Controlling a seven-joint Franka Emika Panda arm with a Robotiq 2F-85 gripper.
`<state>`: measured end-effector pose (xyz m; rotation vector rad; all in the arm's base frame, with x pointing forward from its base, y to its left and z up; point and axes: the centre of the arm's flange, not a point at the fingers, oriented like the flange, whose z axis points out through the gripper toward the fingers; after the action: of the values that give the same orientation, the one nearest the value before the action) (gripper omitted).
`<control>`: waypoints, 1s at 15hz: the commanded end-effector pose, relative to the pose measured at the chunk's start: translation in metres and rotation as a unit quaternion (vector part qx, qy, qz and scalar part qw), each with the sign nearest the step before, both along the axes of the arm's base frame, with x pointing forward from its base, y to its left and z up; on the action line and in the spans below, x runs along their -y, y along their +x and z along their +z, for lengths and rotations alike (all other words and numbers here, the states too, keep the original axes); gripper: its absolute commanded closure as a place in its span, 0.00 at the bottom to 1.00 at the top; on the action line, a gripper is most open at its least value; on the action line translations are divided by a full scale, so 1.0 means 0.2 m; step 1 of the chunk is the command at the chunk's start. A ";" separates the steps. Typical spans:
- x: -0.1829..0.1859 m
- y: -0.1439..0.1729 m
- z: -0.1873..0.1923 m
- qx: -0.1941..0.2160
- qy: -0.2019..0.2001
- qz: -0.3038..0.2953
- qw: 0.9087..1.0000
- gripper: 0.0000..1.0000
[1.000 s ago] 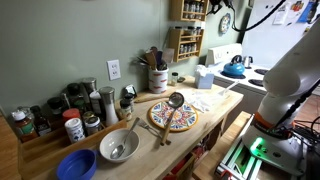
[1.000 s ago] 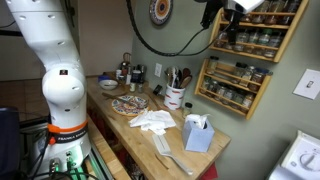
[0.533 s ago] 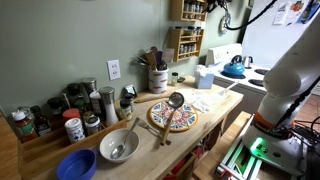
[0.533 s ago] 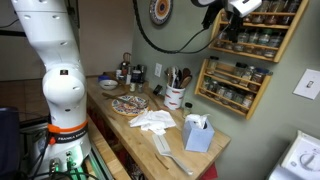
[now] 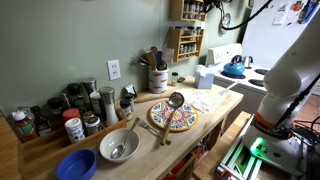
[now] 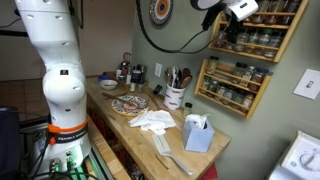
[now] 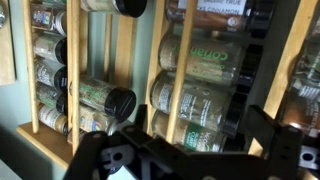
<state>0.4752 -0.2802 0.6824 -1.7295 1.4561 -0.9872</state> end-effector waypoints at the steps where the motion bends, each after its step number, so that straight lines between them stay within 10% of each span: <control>1: 0.01 0.05 -0.03 0.010 0.023 -0.019 1.000 0.00; 15: 0.01 0.07 -0.06 0.038 0.058 -0.044 0.997 0.00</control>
<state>0.4845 -0.2835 0.6742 -1.5915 1.5058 -0.9825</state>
